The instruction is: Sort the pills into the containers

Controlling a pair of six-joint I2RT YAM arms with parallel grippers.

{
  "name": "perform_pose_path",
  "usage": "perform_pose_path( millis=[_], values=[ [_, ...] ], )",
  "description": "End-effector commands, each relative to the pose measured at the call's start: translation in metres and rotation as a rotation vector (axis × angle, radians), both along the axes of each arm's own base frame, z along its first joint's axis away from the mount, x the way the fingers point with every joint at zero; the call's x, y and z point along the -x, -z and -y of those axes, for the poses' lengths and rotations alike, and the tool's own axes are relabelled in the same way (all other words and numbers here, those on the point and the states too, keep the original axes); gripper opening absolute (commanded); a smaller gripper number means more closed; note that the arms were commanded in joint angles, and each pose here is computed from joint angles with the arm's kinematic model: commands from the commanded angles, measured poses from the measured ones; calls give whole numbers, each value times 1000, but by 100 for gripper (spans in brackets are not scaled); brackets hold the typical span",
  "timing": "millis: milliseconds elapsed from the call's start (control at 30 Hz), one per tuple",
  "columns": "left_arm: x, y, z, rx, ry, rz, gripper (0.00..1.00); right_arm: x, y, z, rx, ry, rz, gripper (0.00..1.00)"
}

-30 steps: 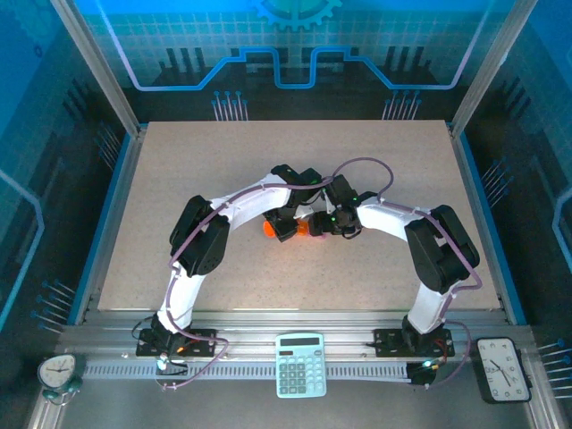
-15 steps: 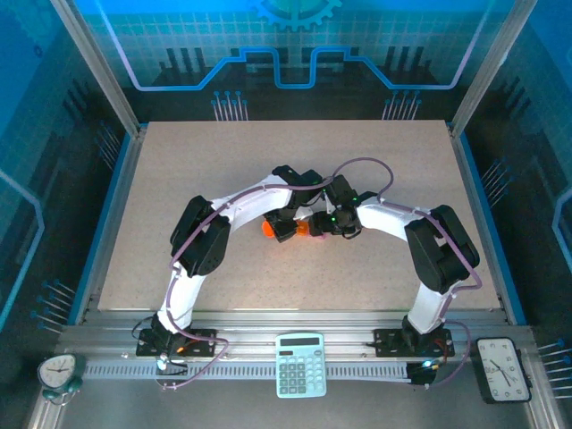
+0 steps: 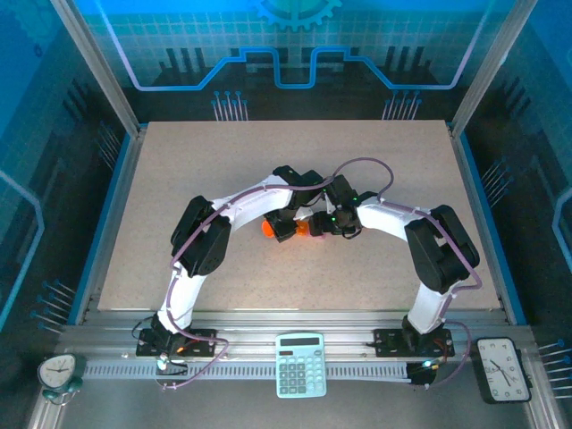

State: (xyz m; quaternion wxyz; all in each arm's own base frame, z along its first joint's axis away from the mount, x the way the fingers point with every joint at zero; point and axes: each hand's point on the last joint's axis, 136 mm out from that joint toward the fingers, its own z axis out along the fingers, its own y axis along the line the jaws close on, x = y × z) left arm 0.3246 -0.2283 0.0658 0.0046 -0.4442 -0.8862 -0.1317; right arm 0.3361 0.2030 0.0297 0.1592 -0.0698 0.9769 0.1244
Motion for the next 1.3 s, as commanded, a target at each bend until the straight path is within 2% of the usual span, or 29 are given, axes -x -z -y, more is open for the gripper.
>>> perform_pose_path(
  millis=[0,400,800,1267],
  values=[
    [12,9,22,49,32,-61,1,8,15,2,40,-9,-47,75],
    [10,3,21,98,-23,-79,1,7,10,1,-7,7,-59,75],
    [6,6,17,101,-35,-74,0,-5,-34,15,-121,79,1,75],
    [5,6,17,106,-33,-76,0,-25,-7,36,-84,169,-34,75]
  ],
)
